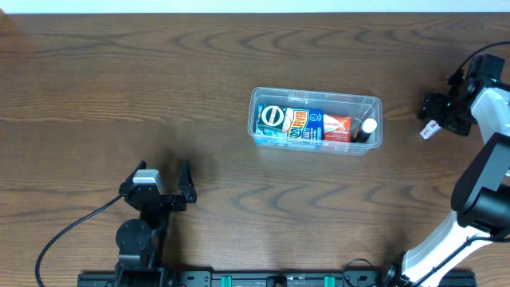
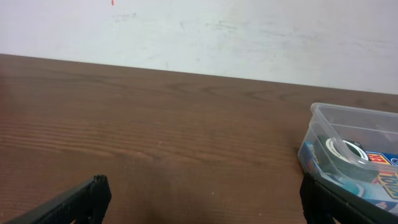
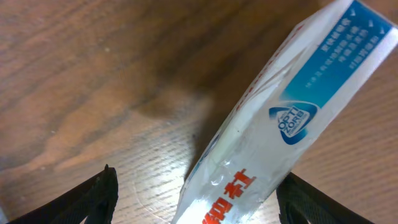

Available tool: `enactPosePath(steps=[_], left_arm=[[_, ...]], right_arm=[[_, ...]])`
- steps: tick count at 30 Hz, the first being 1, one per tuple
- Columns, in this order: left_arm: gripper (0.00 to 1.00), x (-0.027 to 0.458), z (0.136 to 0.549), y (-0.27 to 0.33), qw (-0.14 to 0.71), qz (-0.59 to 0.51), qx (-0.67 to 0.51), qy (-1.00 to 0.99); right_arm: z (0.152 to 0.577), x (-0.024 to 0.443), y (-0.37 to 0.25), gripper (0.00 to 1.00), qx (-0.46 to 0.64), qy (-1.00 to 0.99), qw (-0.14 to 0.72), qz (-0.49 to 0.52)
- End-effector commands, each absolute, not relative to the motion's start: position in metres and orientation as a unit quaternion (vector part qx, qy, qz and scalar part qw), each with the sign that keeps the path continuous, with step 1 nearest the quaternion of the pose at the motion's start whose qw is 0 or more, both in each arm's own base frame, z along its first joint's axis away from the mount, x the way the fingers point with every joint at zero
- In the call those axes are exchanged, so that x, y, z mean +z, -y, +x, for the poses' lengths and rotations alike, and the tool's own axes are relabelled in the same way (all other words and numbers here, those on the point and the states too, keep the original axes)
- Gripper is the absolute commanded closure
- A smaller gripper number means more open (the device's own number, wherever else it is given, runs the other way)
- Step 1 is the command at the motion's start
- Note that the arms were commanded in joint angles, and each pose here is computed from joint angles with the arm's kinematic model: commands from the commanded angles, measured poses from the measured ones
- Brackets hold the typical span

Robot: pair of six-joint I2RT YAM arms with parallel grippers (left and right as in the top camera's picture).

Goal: Pack container

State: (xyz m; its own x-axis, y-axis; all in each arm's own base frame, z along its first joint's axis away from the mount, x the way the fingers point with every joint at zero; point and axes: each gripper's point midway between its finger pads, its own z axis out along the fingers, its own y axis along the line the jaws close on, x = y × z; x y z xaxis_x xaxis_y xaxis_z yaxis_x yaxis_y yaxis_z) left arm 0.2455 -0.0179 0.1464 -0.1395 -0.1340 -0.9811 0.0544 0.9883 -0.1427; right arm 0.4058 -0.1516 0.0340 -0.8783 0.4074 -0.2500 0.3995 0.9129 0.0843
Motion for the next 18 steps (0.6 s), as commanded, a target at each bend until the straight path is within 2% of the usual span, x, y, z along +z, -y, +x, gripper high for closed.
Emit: enactPosePath(steps=[1, 18], left_arm=[[0.02, 0.130, 0.244, 0.018, 0.636, -0.022, -0.065, -0.769], [0.02, 0.130, 0.244, 0.018, 0.636, -0.022, -0.065, -0.769]], right_arm=[[0.419, 0.057, 0.141, 0.21, 0.028, -0.965, 0.165, 0.200], [0.439, 0.104, 0.123, 0.21, 0.027, -0.956, 0.233, 0.176]])
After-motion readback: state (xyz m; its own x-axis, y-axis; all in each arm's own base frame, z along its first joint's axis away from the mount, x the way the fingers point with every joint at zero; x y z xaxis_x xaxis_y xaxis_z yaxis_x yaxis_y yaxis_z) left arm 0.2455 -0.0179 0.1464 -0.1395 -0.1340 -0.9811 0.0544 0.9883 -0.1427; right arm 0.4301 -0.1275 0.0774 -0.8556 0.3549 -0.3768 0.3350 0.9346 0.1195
